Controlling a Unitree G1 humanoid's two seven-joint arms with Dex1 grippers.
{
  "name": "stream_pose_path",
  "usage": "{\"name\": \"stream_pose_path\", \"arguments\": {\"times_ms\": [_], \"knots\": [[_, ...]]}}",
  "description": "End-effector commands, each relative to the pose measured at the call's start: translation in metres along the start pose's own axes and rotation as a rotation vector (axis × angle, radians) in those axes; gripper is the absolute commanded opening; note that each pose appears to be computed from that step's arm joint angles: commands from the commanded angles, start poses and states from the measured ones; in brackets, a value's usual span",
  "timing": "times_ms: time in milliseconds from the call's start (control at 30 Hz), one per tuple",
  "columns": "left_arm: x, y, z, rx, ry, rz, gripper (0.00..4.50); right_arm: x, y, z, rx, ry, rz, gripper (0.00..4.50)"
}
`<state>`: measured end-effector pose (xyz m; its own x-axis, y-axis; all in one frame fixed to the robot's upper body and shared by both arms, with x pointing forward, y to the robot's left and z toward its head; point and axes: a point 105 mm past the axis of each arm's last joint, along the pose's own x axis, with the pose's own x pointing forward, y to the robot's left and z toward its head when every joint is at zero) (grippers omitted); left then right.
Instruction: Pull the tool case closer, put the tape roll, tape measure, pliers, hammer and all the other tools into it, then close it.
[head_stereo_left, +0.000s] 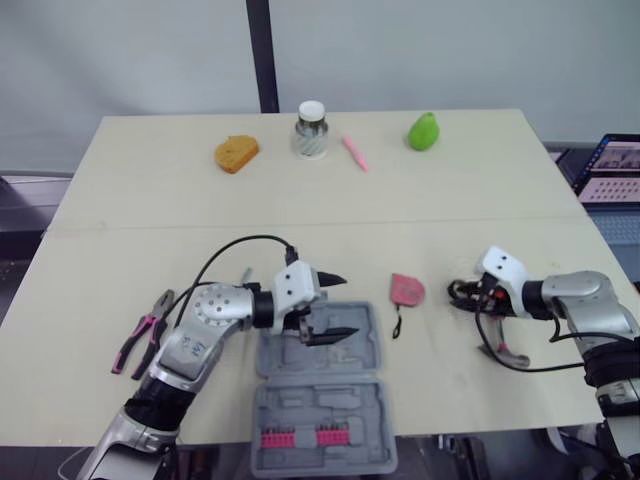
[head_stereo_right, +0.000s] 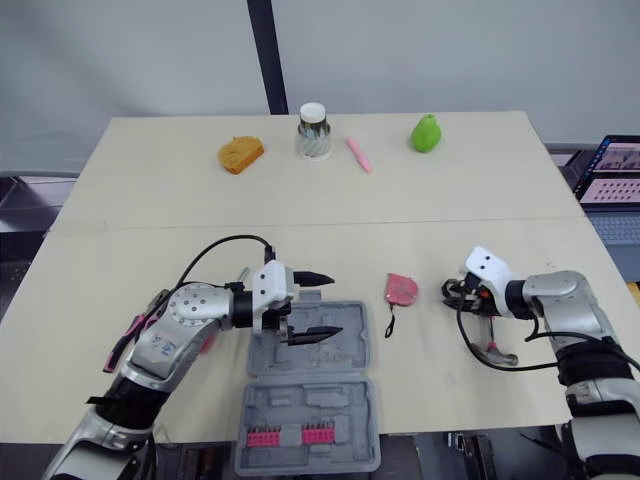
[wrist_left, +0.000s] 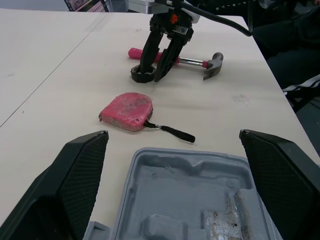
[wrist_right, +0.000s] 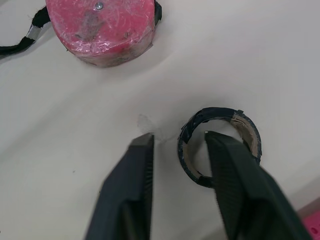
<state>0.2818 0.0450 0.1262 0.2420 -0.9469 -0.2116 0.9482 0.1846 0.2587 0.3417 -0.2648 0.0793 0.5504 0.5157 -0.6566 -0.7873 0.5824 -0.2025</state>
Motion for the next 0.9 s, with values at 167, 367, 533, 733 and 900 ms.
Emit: {"name": "stream_pose_path", "arguments": {"times_ms": [167,367,533,733,900], "knots": [[-0.001,-0.001,0.012,0.044,-0.022,-0.001,4.50,-0.004,-0.003,0.002,-0.008,-0.019,-0.016,0.10],[-0.004,-0.001,0.010,0.037,-0.018,0.012,4.50,-0.006,-0.001,0.011,-0.027,-0.046,0.003,0.10],[-0.023,-0.001,0.001,0.005,0.005,0.073,4.50,-0.011,0.011,0.040,-0.082,-0.100,0.072,0.10],[-0.067,-0.013,-0.019,-0.066,0.066,0.205,4.50,-0.011,0.050,0.083,-0.174,-0.129,0.210,0.10],[-0.110,-0.034,-0.034,-0.123,0.132,0.329,4.50,0.001,0.090,0.113,-0.254,-0.135,0.320,0.10]]}}
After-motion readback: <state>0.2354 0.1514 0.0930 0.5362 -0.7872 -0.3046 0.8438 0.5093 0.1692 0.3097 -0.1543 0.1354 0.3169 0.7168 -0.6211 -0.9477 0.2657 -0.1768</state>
